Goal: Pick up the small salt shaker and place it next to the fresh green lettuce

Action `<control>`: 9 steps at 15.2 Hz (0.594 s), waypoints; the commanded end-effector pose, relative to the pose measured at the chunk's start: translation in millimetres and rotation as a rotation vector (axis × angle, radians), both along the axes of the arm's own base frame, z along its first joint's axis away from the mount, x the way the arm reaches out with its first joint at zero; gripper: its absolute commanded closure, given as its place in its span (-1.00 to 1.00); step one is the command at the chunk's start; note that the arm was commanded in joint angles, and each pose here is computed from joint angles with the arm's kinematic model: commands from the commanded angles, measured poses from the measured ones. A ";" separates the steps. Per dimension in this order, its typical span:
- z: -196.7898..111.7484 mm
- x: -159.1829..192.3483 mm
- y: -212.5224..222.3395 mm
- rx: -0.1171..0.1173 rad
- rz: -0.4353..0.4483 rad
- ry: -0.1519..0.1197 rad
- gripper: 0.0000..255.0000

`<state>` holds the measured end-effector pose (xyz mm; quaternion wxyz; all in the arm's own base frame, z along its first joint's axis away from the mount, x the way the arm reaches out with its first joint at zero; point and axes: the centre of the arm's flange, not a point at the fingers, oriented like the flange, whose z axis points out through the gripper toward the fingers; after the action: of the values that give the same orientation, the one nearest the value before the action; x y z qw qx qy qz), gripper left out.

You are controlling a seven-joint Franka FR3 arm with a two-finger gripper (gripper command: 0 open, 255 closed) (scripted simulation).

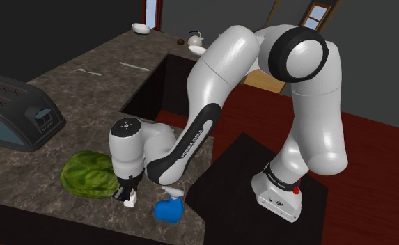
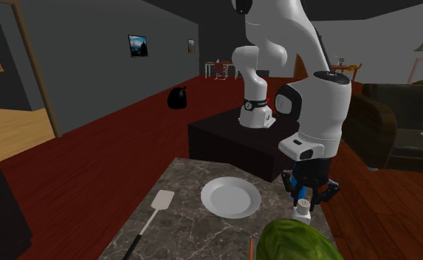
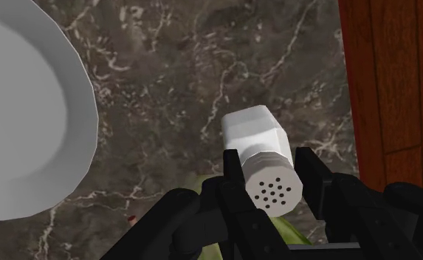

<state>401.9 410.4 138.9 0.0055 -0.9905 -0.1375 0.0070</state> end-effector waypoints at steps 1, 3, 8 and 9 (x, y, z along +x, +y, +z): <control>0.0 0.0 0.0 0.000 0.000 0.000 -1.00; 0.0 0.0 0.0 0.000 0.000 0.000 -1.00; 26.4 0.4 -0.2 0.000 0.000 0.000 -1.00; 39.6 0.6 -0.4 0.000 0.000 0.000 -1.00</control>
<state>404.7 411.7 165.9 0.0059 -0.9905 -0.1373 0.0067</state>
